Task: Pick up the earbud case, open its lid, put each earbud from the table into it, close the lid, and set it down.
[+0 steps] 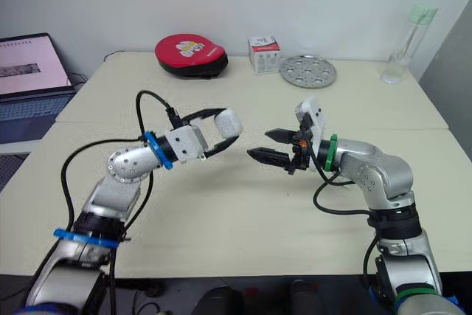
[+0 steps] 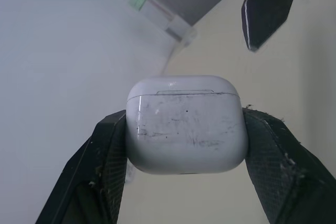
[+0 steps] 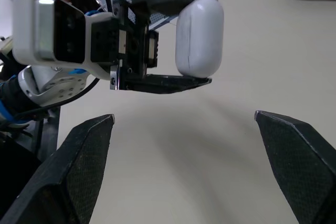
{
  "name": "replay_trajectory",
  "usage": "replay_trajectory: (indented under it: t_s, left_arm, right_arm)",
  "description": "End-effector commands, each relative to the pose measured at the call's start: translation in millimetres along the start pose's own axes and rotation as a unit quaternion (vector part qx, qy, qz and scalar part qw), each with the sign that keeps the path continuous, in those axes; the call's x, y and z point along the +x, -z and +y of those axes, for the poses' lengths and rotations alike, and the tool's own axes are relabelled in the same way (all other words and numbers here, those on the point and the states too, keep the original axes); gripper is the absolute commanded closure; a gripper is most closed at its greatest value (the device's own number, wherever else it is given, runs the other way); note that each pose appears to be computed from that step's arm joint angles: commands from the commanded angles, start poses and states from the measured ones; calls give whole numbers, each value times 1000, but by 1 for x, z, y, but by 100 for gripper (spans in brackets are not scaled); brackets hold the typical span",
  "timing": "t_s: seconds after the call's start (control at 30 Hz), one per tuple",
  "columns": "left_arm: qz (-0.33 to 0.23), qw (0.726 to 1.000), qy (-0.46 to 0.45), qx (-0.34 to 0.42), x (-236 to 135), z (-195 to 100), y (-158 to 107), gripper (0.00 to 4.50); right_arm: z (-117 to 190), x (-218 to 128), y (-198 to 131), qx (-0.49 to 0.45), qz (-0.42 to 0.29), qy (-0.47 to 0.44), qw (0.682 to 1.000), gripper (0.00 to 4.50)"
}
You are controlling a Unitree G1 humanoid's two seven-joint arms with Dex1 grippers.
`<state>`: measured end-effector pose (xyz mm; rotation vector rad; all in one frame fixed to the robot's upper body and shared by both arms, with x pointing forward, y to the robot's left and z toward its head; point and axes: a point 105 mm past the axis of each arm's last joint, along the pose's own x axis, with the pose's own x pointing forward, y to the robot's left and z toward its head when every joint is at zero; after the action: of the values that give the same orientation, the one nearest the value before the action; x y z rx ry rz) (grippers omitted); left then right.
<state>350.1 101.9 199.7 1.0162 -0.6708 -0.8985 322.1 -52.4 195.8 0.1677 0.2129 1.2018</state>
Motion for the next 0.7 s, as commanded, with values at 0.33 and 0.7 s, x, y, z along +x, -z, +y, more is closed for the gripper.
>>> replay_trajectory:
  t_s: [0.33, 0.7]
  left_arm:
    - [-114, 989, 21, 93, 11, 0, -25, 172]
    - [-130, 987, 17, 97, 13, 0, -29, 172]
  right_arm:
    - [13, 18, -18, 9, -28, -14, 999, 0]
    - [4, 21, -19, 19, -32, 3, 999, 266]
